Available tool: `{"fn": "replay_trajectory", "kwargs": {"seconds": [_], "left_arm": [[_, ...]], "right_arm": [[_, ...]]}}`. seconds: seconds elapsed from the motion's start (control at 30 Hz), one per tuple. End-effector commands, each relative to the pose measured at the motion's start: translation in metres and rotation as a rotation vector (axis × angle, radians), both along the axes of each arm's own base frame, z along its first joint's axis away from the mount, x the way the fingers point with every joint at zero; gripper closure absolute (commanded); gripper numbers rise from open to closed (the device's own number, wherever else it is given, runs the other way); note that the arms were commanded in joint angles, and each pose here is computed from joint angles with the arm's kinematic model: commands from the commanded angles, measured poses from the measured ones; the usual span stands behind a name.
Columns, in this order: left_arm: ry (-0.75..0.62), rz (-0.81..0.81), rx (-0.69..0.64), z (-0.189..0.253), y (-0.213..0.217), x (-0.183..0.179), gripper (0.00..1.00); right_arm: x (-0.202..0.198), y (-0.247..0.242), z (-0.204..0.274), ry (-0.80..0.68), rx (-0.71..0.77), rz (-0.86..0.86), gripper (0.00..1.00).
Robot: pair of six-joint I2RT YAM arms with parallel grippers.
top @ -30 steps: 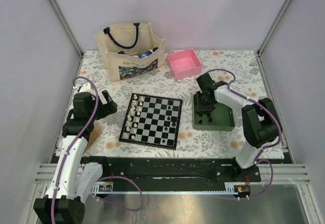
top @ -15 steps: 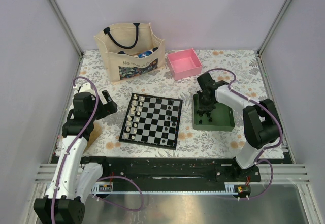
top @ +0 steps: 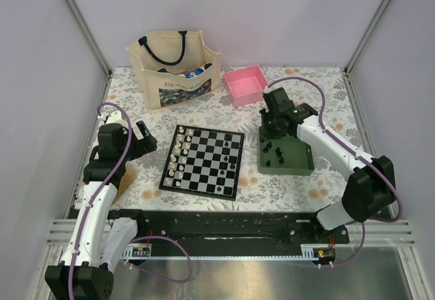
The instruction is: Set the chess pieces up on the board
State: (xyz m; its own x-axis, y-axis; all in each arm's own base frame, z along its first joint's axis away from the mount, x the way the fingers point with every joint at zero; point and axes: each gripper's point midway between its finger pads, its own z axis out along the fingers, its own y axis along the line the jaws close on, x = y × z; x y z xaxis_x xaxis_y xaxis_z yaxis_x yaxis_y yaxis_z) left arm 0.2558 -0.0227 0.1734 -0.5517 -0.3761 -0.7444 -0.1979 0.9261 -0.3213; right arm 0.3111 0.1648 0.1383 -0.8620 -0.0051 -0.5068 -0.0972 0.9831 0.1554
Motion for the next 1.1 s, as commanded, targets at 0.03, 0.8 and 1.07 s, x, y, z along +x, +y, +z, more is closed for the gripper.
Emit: {"fn": "replay_trajectory", "kwargs": {"seconds": [0.03,0.8,1.07], "left_arm": [[-0.052,0.007,-0.001,0.012,0.0,0.007,0.01],[-0.061,0.013,0.005,0.014,0.002,0.006,0.01],[-0.059,0.012,0.004,0.014,0.002,0.006,0.01]], "right_arm": [[-0.007,0.047,0.013,-0.02,0.037,0.083,0.8],[-0.018,0.134,-0.044,0.104,0.025,0.252,0.8],[-0.02,0.139,-0.057,0.129,0.015,0.258,0.8]]}}
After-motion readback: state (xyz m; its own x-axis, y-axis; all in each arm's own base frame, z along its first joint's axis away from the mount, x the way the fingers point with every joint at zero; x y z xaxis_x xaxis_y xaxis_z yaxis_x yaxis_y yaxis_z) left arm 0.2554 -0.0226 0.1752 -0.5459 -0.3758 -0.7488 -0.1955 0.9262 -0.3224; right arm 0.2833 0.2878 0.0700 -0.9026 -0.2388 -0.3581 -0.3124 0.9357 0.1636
